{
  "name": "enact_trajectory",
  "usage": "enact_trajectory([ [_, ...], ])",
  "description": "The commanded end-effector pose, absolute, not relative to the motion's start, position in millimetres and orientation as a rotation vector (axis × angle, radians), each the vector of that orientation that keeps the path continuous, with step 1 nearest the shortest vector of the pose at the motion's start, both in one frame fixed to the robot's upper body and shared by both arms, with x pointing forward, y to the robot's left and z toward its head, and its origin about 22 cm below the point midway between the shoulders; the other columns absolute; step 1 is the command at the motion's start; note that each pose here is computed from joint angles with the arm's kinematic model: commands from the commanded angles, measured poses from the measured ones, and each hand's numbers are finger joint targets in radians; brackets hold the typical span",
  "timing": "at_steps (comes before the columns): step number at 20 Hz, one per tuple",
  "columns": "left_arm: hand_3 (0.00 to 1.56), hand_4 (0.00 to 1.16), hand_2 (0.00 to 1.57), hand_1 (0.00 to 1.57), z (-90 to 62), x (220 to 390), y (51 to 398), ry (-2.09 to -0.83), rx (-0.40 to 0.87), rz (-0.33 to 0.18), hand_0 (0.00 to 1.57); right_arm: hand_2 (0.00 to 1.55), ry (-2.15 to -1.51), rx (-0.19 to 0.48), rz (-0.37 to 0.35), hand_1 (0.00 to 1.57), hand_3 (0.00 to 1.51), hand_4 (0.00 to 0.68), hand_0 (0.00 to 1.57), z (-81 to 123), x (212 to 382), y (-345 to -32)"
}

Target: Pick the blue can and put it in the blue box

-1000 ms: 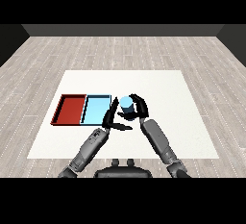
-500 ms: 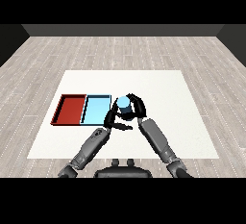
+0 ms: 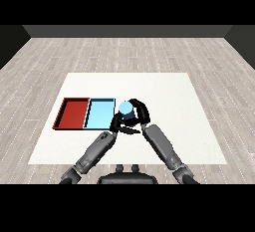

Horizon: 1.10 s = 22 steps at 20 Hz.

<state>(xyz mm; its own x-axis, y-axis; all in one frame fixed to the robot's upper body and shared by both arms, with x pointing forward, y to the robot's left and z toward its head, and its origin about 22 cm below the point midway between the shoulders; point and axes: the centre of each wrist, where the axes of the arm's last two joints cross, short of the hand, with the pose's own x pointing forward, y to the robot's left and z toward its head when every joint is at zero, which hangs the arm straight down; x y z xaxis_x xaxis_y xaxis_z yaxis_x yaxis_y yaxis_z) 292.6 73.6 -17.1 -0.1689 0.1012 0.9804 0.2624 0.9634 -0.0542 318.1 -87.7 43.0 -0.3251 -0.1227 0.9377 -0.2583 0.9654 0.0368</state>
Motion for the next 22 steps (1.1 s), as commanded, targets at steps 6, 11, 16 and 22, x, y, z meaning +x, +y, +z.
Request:
enact_trajectory([
  [6,0.0,0.0,0.0,0.0,-11.9,297.2,60,-1.723,-0.261,-0.148,0.0,1.46,-1.89,0.301,0.154,1.42,1.37,0.541,1.42,47,316.4,-88],
  [11,0.0,0.0,0.0,0.0,-10.8,303.1,53,-1.766,-0.279,-0.162,0.0,1.46,-1.863,0.305,0.17,1.45,1.37,0.525,1.45,37,303.1,-63],
  [16,0.0,0.0,0.0,0.0,5.5,308.7,42,-1.741,-0.257,-0.221,0.0,1.45,-1.903,0.32,0.175,1.43,1.35,0.522,1.43,51,295.8,-71],
  [22,0.0,0.0,0.0,0.0,11.8,300.4,37,-1.7,-0.221,-0.144,0.0,1.45,-1.902,0.325,0.203,1.45,1.36,0.497,1.45,58,300.1,-76],
])
